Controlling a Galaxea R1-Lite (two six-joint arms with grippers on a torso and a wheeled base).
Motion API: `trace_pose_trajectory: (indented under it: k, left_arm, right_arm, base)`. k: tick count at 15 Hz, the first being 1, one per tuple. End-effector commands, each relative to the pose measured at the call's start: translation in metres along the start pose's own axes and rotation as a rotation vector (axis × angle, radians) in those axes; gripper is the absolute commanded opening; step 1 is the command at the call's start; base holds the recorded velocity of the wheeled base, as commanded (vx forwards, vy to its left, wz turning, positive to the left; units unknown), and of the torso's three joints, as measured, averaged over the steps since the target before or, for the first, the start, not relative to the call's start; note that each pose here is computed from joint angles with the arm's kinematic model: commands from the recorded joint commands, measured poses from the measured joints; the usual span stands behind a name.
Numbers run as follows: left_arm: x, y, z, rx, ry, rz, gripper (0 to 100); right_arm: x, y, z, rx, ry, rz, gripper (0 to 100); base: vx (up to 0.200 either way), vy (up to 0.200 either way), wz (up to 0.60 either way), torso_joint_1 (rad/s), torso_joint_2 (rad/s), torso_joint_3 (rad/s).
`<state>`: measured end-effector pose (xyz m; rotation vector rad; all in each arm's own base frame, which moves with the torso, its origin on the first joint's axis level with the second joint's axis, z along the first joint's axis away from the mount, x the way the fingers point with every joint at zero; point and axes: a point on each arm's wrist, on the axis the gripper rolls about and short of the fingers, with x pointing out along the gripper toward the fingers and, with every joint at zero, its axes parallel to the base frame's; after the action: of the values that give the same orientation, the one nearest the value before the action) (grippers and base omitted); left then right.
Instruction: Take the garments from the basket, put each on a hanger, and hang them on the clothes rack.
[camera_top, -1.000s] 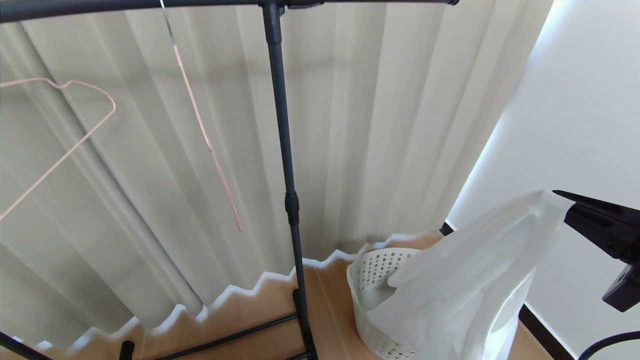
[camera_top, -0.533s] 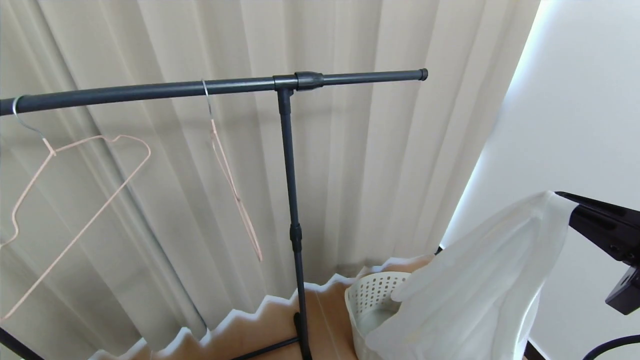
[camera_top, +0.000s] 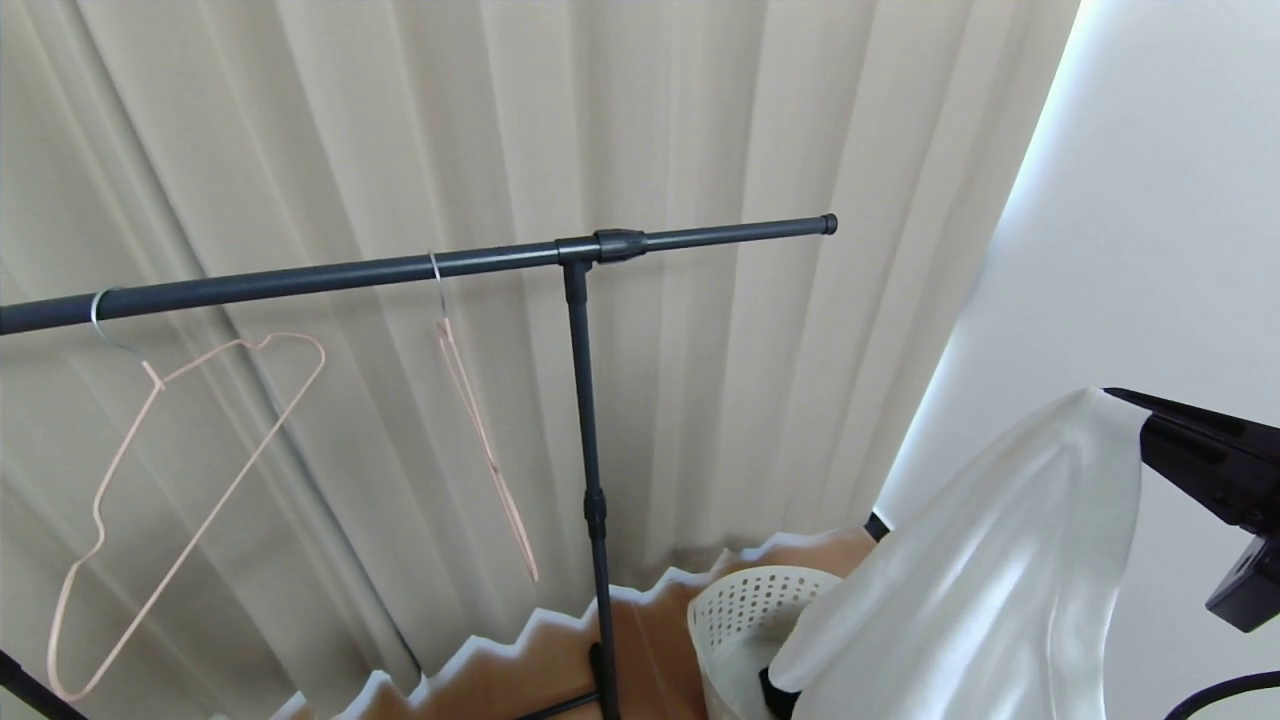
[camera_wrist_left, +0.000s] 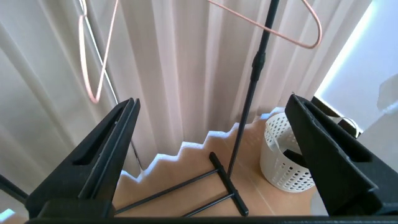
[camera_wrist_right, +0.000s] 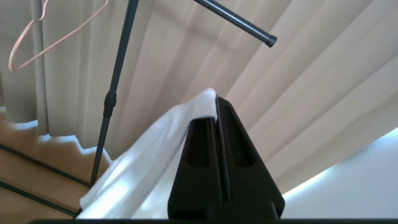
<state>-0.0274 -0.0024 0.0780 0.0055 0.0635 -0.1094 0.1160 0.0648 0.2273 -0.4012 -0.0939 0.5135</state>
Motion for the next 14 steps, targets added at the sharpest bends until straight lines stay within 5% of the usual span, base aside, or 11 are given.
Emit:
trace_pose_trajectory:
  k: [1, 14]
  left_arm:
    - [0.0001, 0.0000, -0.0001, 0.000, 0.000, 0.000, 100]
    - [0.0003, 0.0002, -0.0010, 0.008, 0.004, 0.006, 100]
  right_arm:
    - [0.0006, 0.0002, -0.0005, -0.001, 0.003, 0.001, 0]
    - [0.0008, 0.0006, -0.0016, -0.002, 0.008, -0.003, 0]
  base:
    - [0.000, 0.000, 0.00, 0.188, -0.42, -0.232]
    - [0.000, 0.000, 0.00, 0.144, -0.31, -0.171]
